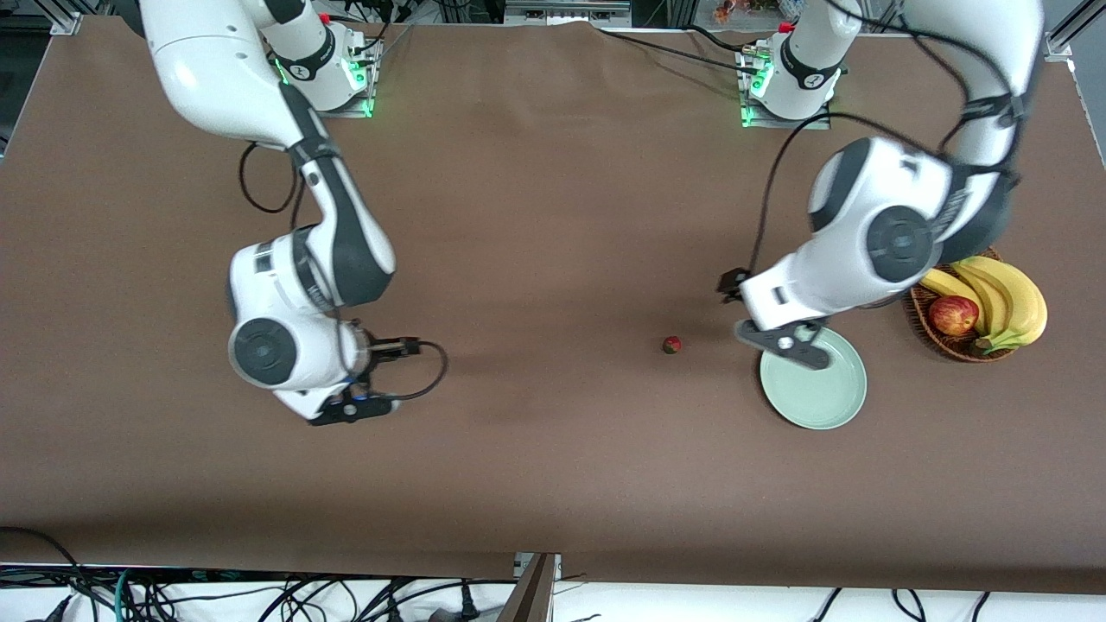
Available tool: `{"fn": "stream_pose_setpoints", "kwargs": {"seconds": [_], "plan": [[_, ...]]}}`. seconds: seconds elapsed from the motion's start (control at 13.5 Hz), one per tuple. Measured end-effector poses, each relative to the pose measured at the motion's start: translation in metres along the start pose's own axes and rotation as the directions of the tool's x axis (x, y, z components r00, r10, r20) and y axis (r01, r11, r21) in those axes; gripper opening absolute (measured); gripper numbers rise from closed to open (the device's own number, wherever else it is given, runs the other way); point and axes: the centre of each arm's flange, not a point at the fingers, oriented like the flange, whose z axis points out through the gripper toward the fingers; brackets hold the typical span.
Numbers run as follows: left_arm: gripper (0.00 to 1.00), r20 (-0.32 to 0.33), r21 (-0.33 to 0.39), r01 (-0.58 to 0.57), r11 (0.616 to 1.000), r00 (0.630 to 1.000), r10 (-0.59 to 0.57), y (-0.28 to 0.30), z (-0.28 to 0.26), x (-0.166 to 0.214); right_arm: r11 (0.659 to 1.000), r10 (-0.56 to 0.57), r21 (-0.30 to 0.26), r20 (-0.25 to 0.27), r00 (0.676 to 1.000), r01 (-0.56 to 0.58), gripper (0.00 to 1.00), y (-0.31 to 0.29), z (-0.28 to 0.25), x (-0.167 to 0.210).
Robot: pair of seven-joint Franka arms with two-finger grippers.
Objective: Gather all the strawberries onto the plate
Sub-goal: 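Grasp the dropped strawberry with the left gripper while the right gripper withdraws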
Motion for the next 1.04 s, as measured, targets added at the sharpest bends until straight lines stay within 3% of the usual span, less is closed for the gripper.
{"fn": "stream_pose_setpoints", "kwargs": {"seconds": [0.22, 0.37, 0.74, 1.04], "plan": [[1.0, -0.045, 0.002, -0.053, 0.999, 0.998, 0.053, 0.03, 0.056, 0.018, 0.999, 0.013, -0.031, 0.096, 0.995, -0.01, 1.0, 0.063, 0.043, -0.013], [1.0, -0.073, 0.041, -0.075, 0.996, 0.994, 0.078, 0.024, 0.081, 0.017, 0.999, 0.017, -0.034, 0.118, 0.993, -0.013, 1.0, 0.084, 0.07, -0.025], [1.0, -0.179, 0.046, -0.101, 0.994, 0.978, 0.107, 0.028, 0.153, -0.005, 0.999, -0.026, -0.045, 0.079, 0.997, 0.029, 1.0, 0.131, 0.124, -0.062], [1.0, -0.167, 0.039, -0.105, 0.994, 0.98, 0.11, 0.027, 0.181, -0.015, 0.999, -0.024, -0.046, 0.055, 0.998, 0.027, 0.98, 0.134, 0.132, -0.073]]}}
